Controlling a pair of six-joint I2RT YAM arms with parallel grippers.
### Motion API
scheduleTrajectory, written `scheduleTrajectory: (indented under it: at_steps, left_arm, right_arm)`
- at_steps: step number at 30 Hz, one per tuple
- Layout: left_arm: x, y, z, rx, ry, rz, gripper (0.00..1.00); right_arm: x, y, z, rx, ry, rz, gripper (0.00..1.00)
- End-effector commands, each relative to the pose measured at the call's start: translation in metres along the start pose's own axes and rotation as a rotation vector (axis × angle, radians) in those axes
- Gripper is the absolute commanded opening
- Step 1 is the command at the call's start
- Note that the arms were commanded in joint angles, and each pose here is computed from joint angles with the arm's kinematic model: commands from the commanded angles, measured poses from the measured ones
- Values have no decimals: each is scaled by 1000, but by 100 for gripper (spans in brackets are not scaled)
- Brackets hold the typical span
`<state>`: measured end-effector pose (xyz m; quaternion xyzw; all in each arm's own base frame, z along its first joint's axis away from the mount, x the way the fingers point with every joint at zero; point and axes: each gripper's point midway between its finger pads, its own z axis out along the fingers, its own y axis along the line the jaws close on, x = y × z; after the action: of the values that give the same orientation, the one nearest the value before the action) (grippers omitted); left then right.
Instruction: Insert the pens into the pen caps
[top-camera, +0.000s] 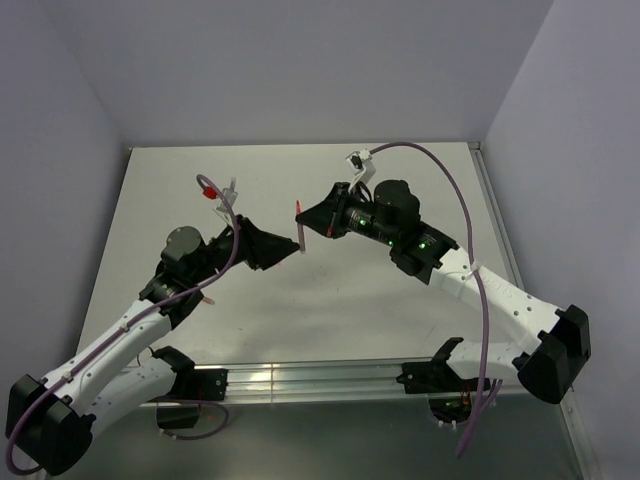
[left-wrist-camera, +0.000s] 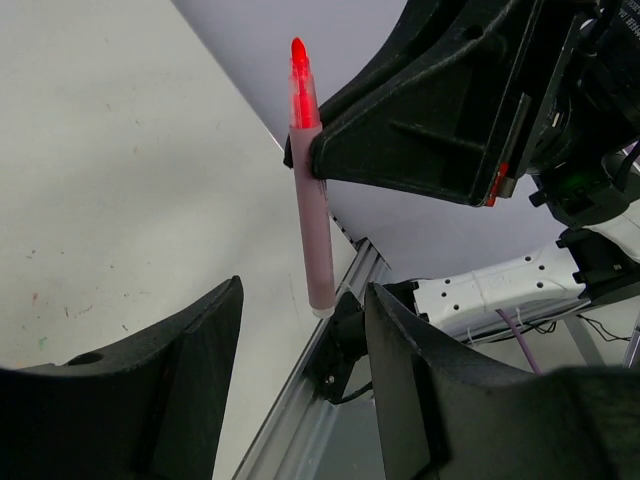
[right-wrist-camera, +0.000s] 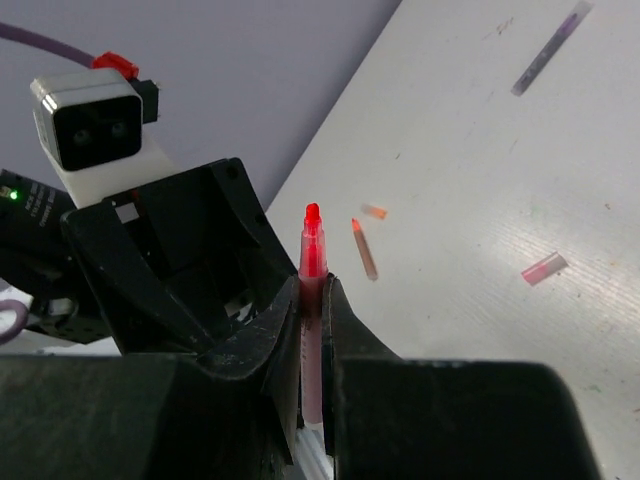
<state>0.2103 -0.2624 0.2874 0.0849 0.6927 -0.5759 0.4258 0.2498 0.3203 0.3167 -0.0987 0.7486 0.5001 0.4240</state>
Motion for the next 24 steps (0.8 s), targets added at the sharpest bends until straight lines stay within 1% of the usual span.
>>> scheduleTrajectory:
  at_steps: [1, 7, 11, 16, 17, 21, 24]
  left_arm:
    - [-15, -20, 3, 77, -46, 70, 57]
    - [-16, -19, 9, 80, -56, 55, 57]
    - [-18, -21, 10, 93, -73, 47, 57]
    - [-21, -21, 10, 90, -82, 44, 54]
    - [-21, -22, 10, 93, -80, 44, 54]
    - [-16, -20, 10, 88, -62, 39, 43]
    - [-16, -22, 7, 95, -67, 34, 40]
  right_arm:
    - [-29, 28, 2, -84, -103, 37, 0]
    - [-26, 37, 9, -107, -113, 82, 0]
    - [-17, 38, 19, -99, -95, 93, 0]
    - [-10, 36, 24, -87, -96, 96, 0]
    - [-9, 36, 24, -87, -100, 97, 0]
    - [-12, 35, 26, -83, -120, 95, 0]
    - [-16, 32, 27, -69, -135, 92, 0]
